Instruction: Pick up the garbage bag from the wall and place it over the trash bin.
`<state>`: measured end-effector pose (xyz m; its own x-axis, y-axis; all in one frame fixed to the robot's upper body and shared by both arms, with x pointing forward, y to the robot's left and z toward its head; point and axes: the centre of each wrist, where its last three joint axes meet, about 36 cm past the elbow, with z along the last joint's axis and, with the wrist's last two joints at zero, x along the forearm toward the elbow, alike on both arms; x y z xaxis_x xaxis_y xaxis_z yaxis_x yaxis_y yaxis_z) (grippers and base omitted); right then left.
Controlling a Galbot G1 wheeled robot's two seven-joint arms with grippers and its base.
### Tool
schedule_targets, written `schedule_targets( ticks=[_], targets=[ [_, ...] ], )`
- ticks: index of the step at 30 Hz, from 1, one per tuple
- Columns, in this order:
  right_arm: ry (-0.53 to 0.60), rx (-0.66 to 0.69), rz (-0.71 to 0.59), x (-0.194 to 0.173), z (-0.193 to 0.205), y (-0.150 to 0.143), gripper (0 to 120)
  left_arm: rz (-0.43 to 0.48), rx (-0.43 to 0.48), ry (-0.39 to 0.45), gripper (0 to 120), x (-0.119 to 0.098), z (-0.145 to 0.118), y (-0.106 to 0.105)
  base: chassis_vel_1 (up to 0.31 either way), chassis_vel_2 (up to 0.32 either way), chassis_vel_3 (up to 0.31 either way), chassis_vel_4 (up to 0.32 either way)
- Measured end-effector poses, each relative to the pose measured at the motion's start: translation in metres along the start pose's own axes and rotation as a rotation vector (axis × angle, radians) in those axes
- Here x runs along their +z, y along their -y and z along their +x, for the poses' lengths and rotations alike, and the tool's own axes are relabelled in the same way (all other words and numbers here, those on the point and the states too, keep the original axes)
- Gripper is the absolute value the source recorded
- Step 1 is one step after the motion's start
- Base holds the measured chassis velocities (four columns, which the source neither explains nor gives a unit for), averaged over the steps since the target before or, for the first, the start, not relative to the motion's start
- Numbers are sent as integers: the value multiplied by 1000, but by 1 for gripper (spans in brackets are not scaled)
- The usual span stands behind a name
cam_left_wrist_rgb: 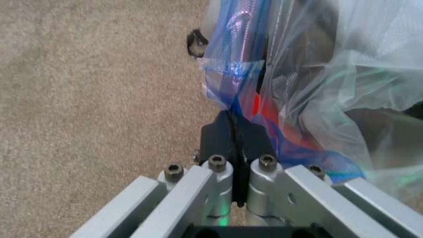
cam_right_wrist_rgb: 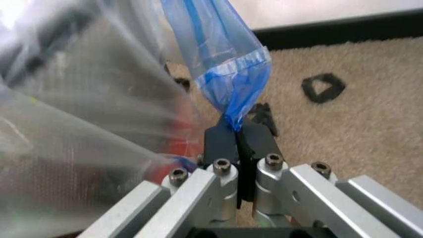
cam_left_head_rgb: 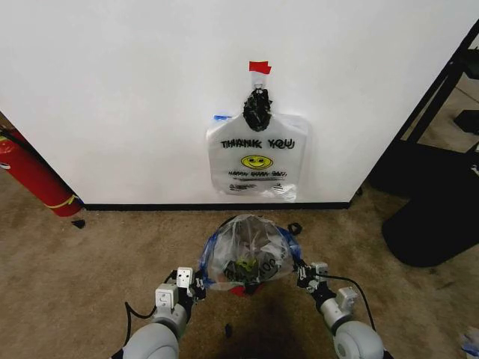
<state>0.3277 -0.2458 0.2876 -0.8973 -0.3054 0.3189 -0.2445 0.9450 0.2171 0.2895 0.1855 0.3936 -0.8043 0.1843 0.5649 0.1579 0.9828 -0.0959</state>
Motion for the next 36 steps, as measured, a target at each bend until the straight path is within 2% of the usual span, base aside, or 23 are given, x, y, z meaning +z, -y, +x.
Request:
schedule_targets(
  ticks=[11,24,33,36],
  targets=[
    [-48,16,-9,-9,-36,1,0,-31,0,-7,0,4,-23,-2,0,0,0,0],
    [-98,-5,101,-11,-71,4,0,-93,-13,-6,0,9,-53,-5,0,0,0,0],
    [-98,3,117,-11,-71,3,0,-100,-12,-1,0,11,-52,-5,0,0,0,0],
    [-78,14,106,-14,-65,6,7,-108,-18,16,10,10,-44,-6,0,0,0,0]
  ],
)
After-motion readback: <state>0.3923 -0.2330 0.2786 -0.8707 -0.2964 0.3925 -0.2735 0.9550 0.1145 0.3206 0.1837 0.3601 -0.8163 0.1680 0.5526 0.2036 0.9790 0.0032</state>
